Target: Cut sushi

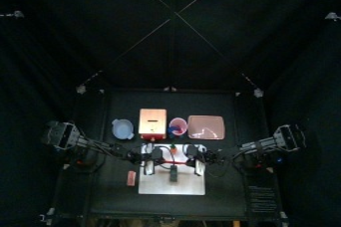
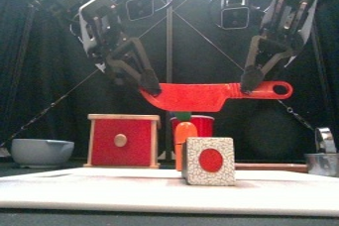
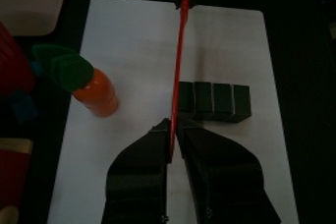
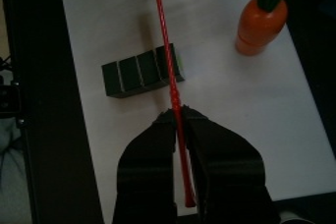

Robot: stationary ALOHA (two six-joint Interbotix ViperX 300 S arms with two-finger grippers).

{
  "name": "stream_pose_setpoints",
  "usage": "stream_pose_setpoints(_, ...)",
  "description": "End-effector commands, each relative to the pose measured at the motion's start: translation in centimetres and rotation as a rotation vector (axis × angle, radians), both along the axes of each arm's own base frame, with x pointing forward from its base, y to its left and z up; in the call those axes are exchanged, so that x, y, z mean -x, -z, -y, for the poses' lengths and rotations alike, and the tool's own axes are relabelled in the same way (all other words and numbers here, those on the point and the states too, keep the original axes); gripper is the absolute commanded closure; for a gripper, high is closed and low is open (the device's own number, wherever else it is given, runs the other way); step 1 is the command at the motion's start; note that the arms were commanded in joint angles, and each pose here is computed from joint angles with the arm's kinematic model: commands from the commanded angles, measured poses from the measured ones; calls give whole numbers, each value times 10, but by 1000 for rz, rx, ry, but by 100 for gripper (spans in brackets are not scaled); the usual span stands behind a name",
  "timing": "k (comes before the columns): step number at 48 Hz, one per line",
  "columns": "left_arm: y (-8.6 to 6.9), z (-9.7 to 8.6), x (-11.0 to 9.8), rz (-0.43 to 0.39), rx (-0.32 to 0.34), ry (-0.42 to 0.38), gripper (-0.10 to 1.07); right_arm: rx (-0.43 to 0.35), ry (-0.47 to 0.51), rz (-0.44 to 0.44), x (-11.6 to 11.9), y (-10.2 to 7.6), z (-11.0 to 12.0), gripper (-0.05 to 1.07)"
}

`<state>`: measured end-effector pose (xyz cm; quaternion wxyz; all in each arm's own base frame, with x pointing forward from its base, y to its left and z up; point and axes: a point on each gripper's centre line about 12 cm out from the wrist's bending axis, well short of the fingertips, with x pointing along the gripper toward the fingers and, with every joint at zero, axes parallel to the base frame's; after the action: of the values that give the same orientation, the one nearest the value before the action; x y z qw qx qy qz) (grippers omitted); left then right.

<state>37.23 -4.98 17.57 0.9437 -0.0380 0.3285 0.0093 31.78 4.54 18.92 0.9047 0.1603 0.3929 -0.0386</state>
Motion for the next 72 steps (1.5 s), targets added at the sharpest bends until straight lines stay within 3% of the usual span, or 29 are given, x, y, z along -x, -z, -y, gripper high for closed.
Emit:
stream_pose_setpoints(1,-12,0,-3,34,-17,2,46,-10,1,28,-7,-9,-2,80)
stream_pose_setpoints(19,-14,5,-6,45,-113,19,46,-7,-2,27,-11,-8,-3,80)
stream_pose_setpoints(44,14,30,-5,-34,-72,41,46,-37,-8,1,-11,-2,-13,80)
stream_pose_setpoints(58,31,33,-12,-73,-65,39,46,-32,0,-46,-13,14,-12,80)
stream_pose_setpoints(72,35,33,-12,-85,-54,30,46,-28,0,-55,-13,16,-12,80)
